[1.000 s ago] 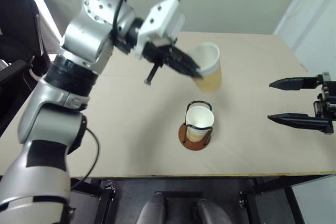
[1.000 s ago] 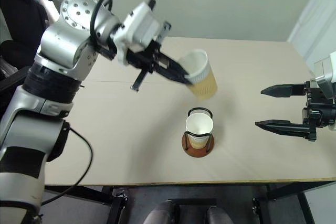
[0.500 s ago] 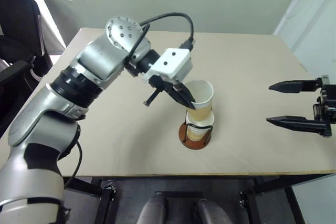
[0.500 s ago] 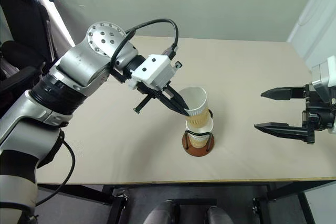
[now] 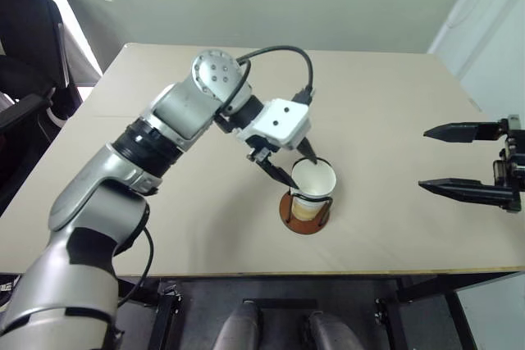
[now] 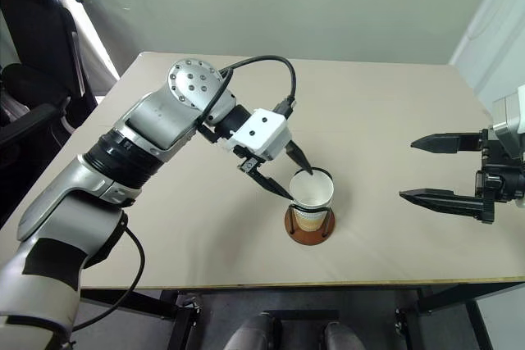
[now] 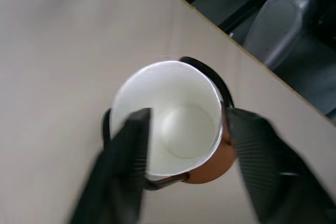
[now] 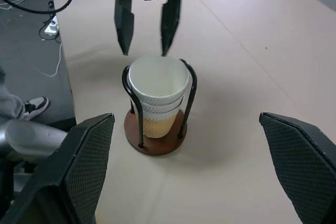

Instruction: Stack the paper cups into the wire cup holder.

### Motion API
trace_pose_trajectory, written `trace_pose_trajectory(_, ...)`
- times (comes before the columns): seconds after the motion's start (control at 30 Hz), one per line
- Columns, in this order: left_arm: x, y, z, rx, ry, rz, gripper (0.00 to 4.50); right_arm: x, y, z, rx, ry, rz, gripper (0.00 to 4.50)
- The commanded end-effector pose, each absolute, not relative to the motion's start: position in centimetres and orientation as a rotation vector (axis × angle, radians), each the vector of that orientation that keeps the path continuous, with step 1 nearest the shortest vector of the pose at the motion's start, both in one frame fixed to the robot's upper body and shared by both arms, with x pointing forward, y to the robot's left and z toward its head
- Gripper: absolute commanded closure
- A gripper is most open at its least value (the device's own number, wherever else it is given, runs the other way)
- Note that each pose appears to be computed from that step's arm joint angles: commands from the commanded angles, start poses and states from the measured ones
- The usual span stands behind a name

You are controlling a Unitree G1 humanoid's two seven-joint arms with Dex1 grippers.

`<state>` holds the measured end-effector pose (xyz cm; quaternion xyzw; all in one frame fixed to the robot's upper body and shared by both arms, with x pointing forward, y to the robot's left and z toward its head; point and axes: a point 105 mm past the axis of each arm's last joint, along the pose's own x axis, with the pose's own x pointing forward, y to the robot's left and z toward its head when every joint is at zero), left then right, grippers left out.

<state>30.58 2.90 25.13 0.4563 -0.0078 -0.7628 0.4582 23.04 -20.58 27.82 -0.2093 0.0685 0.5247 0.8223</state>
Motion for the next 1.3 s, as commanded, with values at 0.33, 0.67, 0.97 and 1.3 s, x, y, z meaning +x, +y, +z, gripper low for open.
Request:
trace_pose_trajectory(0.33, 31.8, 11.7, 30.5, 0.701, -0.027, -1.598, 0.05, 23.8, -21.6, 27.1, -0.429, 0.215, 1.142, 0.0)
trace_pose_trajectory(0.67, 28.7, 22.1, 26.5, 0.322, 0.231, -1.349, 0.05, 24.3, -26.1, 26.7, -0.266, 0.207, 1.14, 0.0)
trace_pose_trajectory(0.97, 26.7, 24.9, 25.2, 0.23, 0.301, -1.229, 0.05, 25.2, -27.2, 27.0, -0.262, 0.216, 1.152, 0.0)
trace_pose_trajectory(1.3, 25.9, 24.4, 24.6, 0.259, 0.246, -1.186, 0.05, 25.9, -26.6, 26.7, -0.256, 0.228, 1.194, 0.0)
